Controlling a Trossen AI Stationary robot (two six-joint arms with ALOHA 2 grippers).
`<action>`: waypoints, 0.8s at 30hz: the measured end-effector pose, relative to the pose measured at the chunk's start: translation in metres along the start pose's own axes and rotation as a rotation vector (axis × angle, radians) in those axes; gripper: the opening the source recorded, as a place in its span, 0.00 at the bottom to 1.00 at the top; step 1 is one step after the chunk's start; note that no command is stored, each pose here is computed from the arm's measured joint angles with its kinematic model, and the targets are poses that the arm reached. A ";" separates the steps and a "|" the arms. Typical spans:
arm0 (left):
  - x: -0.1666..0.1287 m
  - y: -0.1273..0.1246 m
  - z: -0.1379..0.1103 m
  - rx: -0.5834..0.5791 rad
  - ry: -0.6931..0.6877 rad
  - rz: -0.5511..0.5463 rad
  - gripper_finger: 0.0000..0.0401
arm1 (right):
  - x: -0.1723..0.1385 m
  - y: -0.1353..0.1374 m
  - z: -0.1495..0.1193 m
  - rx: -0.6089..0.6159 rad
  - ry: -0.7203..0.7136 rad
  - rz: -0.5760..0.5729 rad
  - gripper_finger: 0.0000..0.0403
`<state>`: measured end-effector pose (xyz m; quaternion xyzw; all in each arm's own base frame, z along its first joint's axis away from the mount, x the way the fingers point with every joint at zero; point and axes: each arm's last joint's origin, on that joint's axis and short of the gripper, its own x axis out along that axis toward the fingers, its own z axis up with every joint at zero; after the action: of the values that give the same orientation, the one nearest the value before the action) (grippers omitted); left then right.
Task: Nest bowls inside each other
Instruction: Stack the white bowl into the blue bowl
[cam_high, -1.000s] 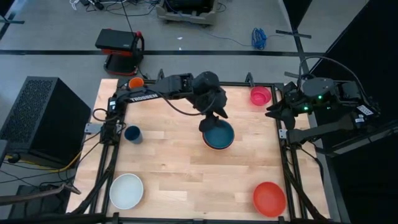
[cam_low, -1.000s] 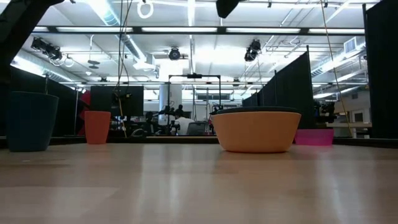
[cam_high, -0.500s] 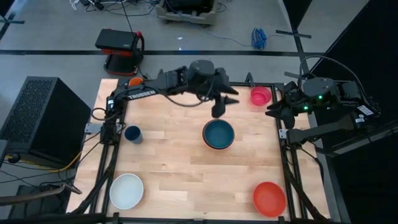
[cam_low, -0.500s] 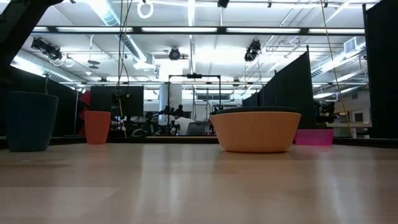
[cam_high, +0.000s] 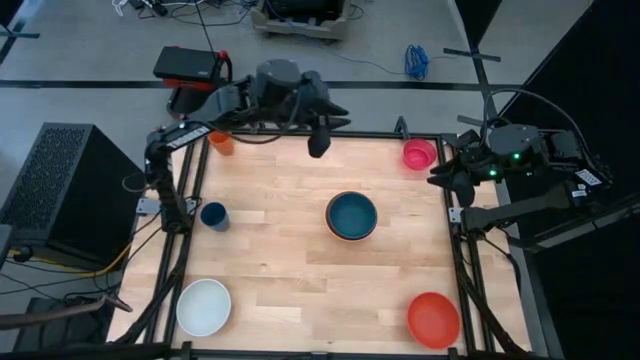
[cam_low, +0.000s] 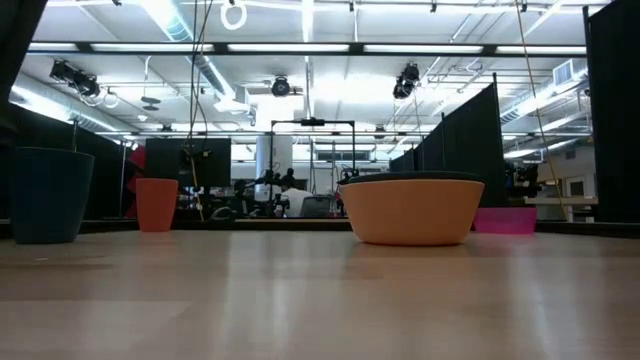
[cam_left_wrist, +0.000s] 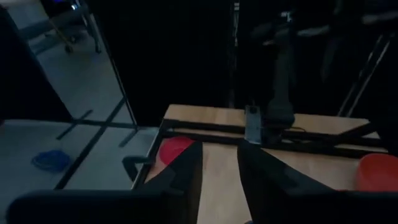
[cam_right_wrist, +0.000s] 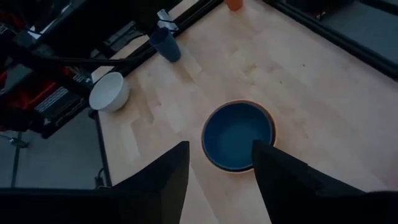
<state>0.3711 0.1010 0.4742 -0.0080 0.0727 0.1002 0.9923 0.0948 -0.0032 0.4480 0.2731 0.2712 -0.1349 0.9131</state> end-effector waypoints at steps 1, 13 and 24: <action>0.002 0.000 -0.002 -0.009 -0.025 0.006 0.21 | 0.000 0.000 0.000 -0.001 -0.003 0.000 0.39; 0.015 -0.007 -0.039 -0.152 -0.353 0.031 0.14 | 0.000 0.001 0.002 -0.005 -0.028 0.001 0.39; -0.011 -0.008 -0.120 -0.249 -0.216 0.065 0.09 | -0.001 0.001 0.002 0.001 -0.022 0.014 0.40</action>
<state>0.3447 0.0873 0.3568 -0.1180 -0.0470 0.1407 0.9819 0.0953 -0.0033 0.4501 0.2741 0.2593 -0.1317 0.9167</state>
